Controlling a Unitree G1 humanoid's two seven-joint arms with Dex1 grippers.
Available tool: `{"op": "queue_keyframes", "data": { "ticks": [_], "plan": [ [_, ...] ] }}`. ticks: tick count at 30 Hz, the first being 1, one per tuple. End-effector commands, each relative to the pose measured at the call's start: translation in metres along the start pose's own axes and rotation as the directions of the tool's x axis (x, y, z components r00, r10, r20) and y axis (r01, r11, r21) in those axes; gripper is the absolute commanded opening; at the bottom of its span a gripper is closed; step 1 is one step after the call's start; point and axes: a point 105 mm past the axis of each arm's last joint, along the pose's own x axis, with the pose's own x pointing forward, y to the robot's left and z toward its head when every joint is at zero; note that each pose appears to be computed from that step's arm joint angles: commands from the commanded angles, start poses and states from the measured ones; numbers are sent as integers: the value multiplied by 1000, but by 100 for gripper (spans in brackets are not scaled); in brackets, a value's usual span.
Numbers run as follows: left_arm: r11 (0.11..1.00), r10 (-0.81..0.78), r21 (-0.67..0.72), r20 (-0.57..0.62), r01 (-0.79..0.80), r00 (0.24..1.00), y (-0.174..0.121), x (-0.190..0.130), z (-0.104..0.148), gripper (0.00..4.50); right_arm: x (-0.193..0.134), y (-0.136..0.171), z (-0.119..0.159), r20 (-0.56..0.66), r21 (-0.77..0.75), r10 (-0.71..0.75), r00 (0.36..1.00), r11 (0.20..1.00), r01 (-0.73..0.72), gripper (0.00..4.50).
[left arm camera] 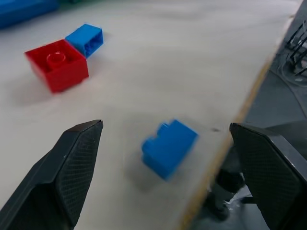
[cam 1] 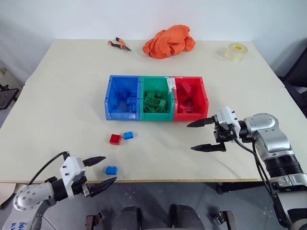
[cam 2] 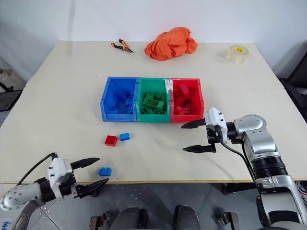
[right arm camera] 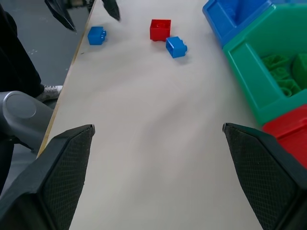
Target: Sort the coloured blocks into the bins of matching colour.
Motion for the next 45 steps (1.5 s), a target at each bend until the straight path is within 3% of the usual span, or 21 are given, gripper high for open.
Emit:
{"op": "queue_keyframes", "data": {
  "ticks": [1, 6, 10, 16, 18, 22, 25, 29, 34, 38, 41, 45],
  "plan": [
    [1000, 14, 19, -19, -13, 1000, 1, 8, -7, 450, -2, 2, 8, 10, -36, 34, 999, 999, -33, 447],
    [999, 24, 26, -97, -22, 995, 3, 9, -19, 450, -7, 1, 8, 4, -40, 7, 1000, 999, -7, 447],
    [999, 13, 52, -94, -8, 995, 2, 8, -19, 361, -7, 1, 7, 2, -39, -8, 1000, 999, 9, 450],
    [999, 23, 49, -110, -18, 994, 4, 5, -22, 171, -7, -1, 6, 3, -45, -26, 1000, 999, 26, 450],
    [999, 23, 51, -94, -18, 995, 5, 5, -20, 144, -7, -1, 5, 6, -46, -30, 1000, 998, 30, 450],
    [995, 54, 79, 36, -57, 998, 15, 12, 10, 144, -12, -2, 9, 34, -41, -50, 998, 998, 52, 450],
    [987, 102, 99, 231, -128, 968, 34, 21, 57, 144, -21, -8, 16, 94, -31, -110, 989, 993, 114, 450],
    [976, 136, 107, 379, -189, 915, 55, 34, 102, 144, -28, -18, 23, 154, 0, -208, 966, 978, 211, 450],
    [955, 202, 116, 419, -273, 885, 94, 63, 132, 144, -29, -21, 23, 164, 3, -256, 953, 966, 259, 450],
    [944, 249, 100, 404, -313, 880, 120, 88, 138, 144, -28, -22, 25, 177, 4, -280, 944, 959, 284, 450],
    [945, 227, 125, 410, -301, 883, 124, 107, 145, 244, -29, -19, 26, 181, 2, -294, 939, 954, 298, 450],
    [952, 193, 134, 434, -275, 880, 118, 111, 150, 368, -30, -16, 26, 178, 4, -306, 935, 951, 310, 450]
  ]
}}
